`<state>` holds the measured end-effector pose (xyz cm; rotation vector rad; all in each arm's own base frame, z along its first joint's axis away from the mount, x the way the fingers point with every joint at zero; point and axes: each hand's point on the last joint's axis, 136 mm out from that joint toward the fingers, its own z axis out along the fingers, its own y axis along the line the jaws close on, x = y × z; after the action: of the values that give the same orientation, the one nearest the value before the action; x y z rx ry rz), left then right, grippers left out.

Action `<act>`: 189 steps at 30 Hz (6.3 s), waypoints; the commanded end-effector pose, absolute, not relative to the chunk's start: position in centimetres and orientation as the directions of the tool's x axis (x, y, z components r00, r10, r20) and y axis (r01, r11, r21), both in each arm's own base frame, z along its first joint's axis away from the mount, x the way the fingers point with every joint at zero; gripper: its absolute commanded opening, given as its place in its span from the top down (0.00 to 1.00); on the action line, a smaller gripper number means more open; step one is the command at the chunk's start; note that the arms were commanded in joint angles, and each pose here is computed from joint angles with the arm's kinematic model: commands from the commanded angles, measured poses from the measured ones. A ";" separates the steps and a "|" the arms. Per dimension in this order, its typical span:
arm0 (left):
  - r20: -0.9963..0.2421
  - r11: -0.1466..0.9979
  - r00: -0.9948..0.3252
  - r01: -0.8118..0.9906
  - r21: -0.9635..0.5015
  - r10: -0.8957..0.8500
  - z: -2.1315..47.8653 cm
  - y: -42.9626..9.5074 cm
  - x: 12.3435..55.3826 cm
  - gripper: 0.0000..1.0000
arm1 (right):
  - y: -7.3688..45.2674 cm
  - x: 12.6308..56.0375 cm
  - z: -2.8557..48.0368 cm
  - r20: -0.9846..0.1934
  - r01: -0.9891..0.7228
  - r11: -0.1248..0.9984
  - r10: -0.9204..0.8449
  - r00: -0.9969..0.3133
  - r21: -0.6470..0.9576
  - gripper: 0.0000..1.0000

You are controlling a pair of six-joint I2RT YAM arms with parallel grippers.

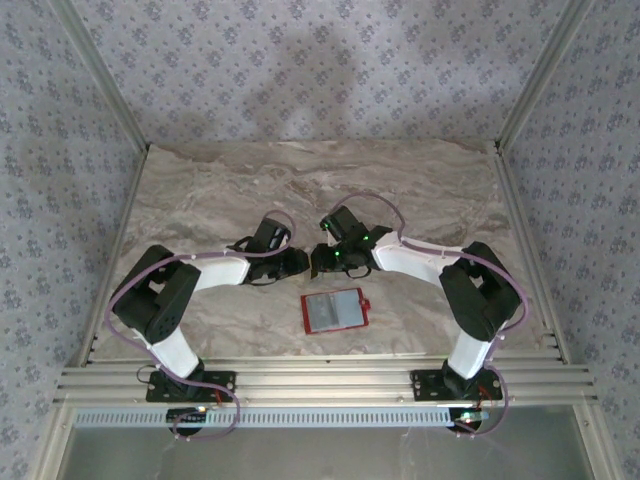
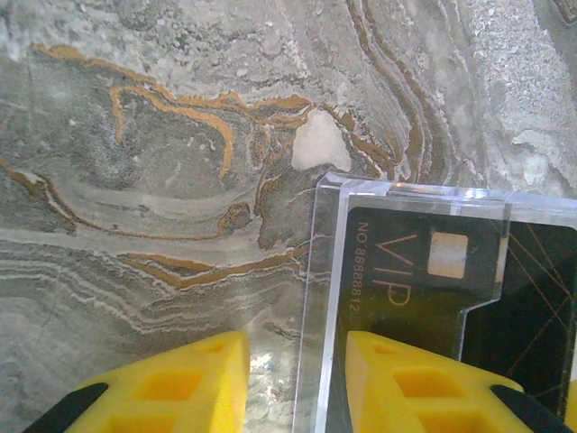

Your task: Put the credit cards into the card holder

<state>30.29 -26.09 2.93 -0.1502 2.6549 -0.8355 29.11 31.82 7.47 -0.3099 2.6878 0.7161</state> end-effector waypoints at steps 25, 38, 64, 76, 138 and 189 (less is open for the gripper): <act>-0.259 0.840 -0.950 -0.007 -0.543 -0.176 0.6 -26.9 28.7 0.67 | 33.2 28.7 7.2 -0.367 -0.318 0.845 -0.159 -0.917 0.429 0.65; -0.258 0.840 -0.951 -0.005 -0.542 -0.172 0.5 -27.1 28.7 0.68 | 34.0 28.5 8.3 -0.353 -0.307 0.759 -0.109 -0.929 0.574 0.65; -0.261 0.859 -0.953 0.003 -0.512 -0.153 -0.1 -27.4 28.7 0.68 | 33.1 28.6 9.8 -0.365 -0.287 0.730 -0.055 -0.930 0.621 0.78; -0.263 0.862 -0.952 0.000 -0.507 -0.155 -0.1 -27.2 28.7 0.68 | 31.4 28.0 10.9 -0.372 -0.270 0.761 -0.041 -0.927 0.590 0.86; -0.483 0.882 -0.875 0.253 -0.397 0.034 8.0 -25.0 22.9 0.54 | 20.3 26.3 14.6 -0.367 0.154 0.872 0.347 -0.863 0.464 1.00; -0.435 0.933 -0.853 0.353 -0.073 0.289 1.7 -26.2 18.8 0.61 | 25.6 17.2 6.3 -0.172 -0.212 0.659 -0.125 -0.977 0.722 0.97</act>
<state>19.57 -27.58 2.89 0.4542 2.6347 -0.2783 17.31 25.31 6.38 -0.2549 2.7678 1.1758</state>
